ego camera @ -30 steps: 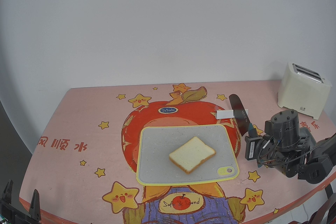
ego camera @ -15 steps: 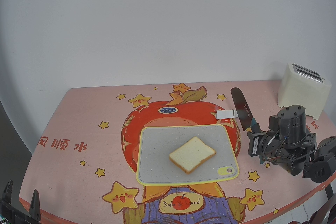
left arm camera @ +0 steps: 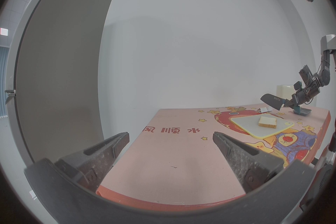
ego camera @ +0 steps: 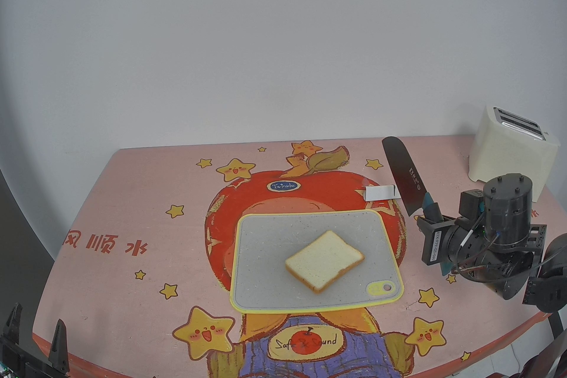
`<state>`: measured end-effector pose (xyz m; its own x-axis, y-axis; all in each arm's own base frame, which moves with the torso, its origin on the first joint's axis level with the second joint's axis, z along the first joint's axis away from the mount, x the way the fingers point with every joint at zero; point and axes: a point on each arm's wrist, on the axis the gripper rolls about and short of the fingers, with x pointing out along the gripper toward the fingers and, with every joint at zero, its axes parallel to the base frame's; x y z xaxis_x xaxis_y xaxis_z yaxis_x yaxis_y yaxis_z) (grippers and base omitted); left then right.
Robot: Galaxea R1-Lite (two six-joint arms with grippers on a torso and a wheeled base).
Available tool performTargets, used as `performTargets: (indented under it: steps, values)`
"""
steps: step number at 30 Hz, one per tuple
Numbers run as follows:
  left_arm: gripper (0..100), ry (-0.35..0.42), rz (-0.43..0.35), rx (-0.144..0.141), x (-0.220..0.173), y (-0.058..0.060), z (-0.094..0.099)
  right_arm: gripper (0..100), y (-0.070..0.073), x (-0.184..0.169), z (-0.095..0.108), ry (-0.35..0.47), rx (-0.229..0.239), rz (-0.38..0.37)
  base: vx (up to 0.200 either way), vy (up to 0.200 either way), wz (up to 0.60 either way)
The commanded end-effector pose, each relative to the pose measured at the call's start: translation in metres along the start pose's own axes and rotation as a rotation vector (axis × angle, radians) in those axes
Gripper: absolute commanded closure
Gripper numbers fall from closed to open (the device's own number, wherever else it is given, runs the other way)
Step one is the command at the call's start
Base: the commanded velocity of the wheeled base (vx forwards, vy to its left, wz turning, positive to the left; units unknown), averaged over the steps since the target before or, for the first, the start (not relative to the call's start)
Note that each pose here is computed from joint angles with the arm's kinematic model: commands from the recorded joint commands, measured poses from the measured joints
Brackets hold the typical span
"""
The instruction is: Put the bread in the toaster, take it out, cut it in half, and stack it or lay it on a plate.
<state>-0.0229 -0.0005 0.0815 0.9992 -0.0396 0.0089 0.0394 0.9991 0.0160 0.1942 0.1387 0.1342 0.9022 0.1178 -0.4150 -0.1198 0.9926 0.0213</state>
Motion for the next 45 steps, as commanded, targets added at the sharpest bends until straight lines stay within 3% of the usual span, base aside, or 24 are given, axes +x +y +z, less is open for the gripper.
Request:
performTargets:
  steps: [1,13,19,29,36,45]
  values:
    - [0,0.001,0.000,0.000,0.000,0.000,-0.005,100,0.005,-0.013,0.004,-0.032,-0.004,0.046,0.000,0.000,0.00]
    - [0,0.001,0.001,0.000,0.000,0.000,-0.005,100,0.020,-0.020,-0.003,-0.023,-0.048,0.114,0.000,0.000,0.00]
    - [0,0.001,0.001,0.000,0.000,0.000,-0.005,100,0.027,-0.026,-0.011,0.010,-0.077,0.212,0.000,0.000,0.00]
    - [0,0.003,0.001,0.000,0.000,0.000,-0.005,100,0.027,-0.032,-0.013,0.021,-0.082,0.273,0.000,0.000,0.00]
    - [0,0.001,0.001,0.000,0.000,0.000,-0.005,100,0.025,-0.045,-0.013,0.022,-0.084,0.365,0.000,0.000,0.00]
    - [0,0.001,0.001,0.000,0.000,0.000,-0.005,100,0.018,-0.047,-0.030,0.074,-0.177,0.402,0.000,0.000,0.00]
